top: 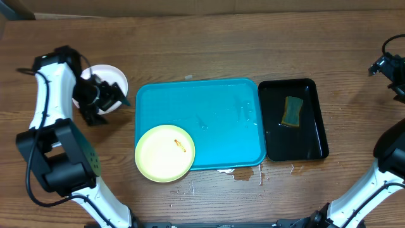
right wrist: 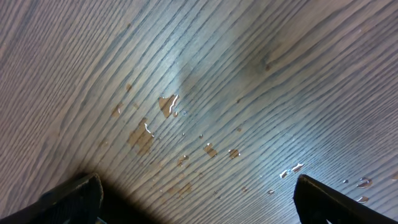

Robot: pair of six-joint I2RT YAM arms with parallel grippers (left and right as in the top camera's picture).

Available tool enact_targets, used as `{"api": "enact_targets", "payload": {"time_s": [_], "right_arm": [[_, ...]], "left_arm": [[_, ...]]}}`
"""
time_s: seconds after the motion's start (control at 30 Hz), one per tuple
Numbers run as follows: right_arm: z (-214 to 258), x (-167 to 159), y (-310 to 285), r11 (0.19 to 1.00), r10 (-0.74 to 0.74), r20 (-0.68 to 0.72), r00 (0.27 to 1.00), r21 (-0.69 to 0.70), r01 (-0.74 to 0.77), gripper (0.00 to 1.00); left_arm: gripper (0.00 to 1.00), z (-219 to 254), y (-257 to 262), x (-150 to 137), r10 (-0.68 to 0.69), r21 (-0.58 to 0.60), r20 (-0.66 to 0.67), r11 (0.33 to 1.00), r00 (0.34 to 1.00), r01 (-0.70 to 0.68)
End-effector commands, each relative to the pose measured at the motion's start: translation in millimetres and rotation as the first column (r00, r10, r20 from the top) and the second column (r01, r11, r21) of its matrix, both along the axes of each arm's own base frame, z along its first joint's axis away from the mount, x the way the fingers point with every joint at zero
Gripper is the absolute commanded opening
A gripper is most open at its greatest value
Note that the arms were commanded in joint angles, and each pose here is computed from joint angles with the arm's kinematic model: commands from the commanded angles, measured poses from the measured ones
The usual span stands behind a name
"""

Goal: Clean dirty plates on tray and stack at the side
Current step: 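Move left gripper toward the yellow plate on the teal tray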

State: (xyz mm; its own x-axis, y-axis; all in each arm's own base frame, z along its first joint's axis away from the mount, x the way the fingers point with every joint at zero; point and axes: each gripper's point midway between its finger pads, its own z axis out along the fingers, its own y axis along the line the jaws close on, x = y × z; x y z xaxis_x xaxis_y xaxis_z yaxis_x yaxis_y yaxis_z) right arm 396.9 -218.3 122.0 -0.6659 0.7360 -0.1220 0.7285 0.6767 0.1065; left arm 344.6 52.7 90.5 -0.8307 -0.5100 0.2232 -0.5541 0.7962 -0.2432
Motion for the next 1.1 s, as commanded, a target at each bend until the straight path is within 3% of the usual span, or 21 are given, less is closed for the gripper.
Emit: {"api": "enact_targets", "payload": {"time_s": [0.0, 0.17, 0.37, 0.6, 0.7, 1.07], "right_arm": [[14, 3, -2, 1.0, -0.004, 0.037, 0.999, -0.02, 0.005, 1.0], [14, 3, -2, 1.0, -0.004, 0.037, 0.999, -0.02, 0.005, 1.0], [14, 3, -2, 1.0, -0.004, 0.037, 0.999, -0.02, 0.005, 1.0], [14, 3, -2, 1.0, -0.004, 0.037, 0.999, -0.02, 0.005, 1.0], [14, 3, -2, 1.0, -0.004, 0.037, 0.999, -0.02, 0.005, 1.0], [14, 3, -2, 1.0, -0.004, 0.037, 0.999, -0.02, 0.005, 1.0]], "left_arm": [[0.86, 21, -25, -6, -0.114, -0.058, 0.054, 0.991, 0.992, 0.117], [0.81, 44, -46, -27, -0.211, -0.044, 0.042, 0.976, 0.977, 0.212], [0.82, 66, -55, -51, -0.258, 0.143, -0.022, 0.955, 0.966, 0.258], [0.79, 75, -92, -94, -0.368, 0.139, -0.058, 0.918, 0.928, 0.372], [0.79, 71, -100, -126, -0.393, 0.121, -0.124, 0.905, 0.911, 0.407], [0.79, 31, -97, -188, -0.272, 0.12, -0.305, 0.94, 0.913, 0.32]]}}
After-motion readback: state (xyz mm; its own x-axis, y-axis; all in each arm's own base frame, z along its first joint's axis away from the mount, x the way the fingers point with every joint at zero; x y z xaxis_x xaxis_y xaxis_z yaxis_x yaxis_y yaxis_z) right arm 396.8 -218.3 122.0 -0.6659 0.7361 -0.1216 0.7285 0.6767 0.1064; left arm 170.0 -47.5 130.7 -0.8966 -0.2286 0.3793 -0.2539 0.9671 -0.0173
